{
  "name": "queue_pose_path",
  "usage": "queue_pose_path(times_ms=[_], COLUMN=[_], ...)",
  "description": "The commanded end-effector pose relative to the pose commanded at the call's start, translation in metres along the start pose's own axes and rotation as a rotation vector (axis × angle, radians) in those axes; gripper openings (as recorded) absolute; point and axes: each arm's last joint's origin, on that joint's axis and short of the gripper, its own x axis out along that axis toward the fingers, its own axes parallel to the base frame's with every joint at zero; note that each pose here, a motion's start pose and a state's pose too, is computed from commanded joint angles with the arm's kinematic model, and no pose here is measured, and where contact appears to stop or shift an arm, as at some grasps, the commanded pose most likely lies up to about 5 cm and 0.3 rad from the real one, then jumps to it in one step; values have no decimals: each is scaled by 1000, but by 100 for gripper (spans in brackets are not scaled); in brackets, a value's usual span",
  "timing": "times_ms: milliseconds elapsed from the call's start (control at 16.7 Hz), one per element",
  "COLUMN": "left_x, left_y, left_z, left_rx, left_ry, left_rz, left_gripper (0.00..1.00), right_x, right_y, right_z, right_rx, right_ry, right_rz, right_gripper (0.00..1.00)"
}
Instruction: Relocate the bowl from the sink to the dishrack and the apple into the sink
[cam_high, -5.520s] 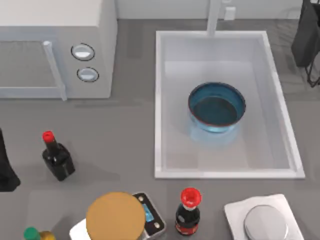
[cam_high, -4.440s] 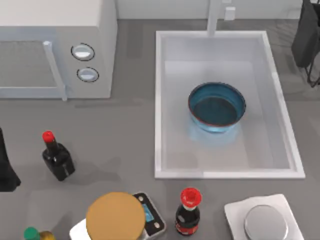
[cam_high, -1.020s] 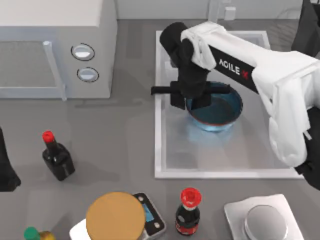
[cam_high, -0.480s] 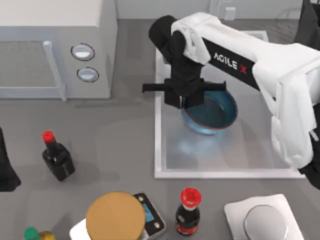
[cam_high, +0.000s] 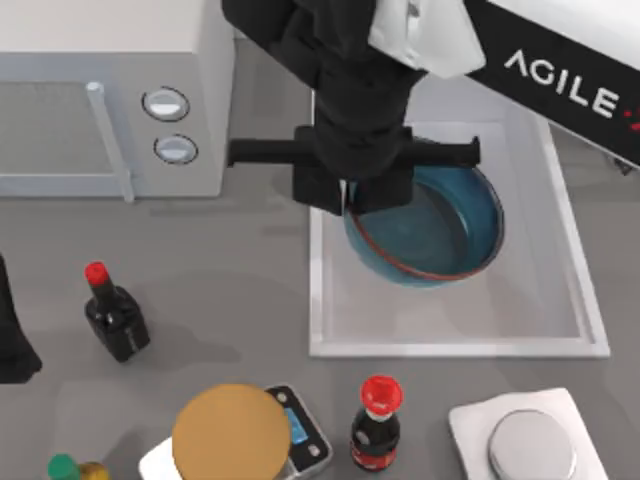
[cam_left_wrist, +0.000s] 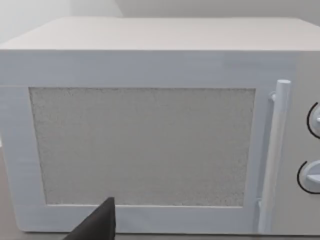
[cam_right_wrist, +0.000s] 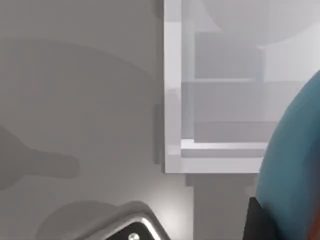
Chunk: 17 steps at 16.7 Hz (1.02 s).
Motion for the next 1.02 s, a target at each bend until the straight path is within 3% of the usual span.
queue_pose_path(times_ms=[180,420,780,1020], left_x=[0,0,0,0], left_y=[0,0,0,0], left_z=[0,0,0,0], left_rx=[0,0,0,0], left_ry=[0,0,0,0], left_rz=[0,0,0,0], left_gripper=[100,100,100,100], right_x=[-62,-94,-95,-95], right_y=[-19,-40,-42,-60], right_z=[-54,-96,-98,-75], right_rx=[1,-4,0,34], right_ry=[-3,13,14,-8], right_rz=[6,-15,-16,83], right_gripper=[0,0,0,0])
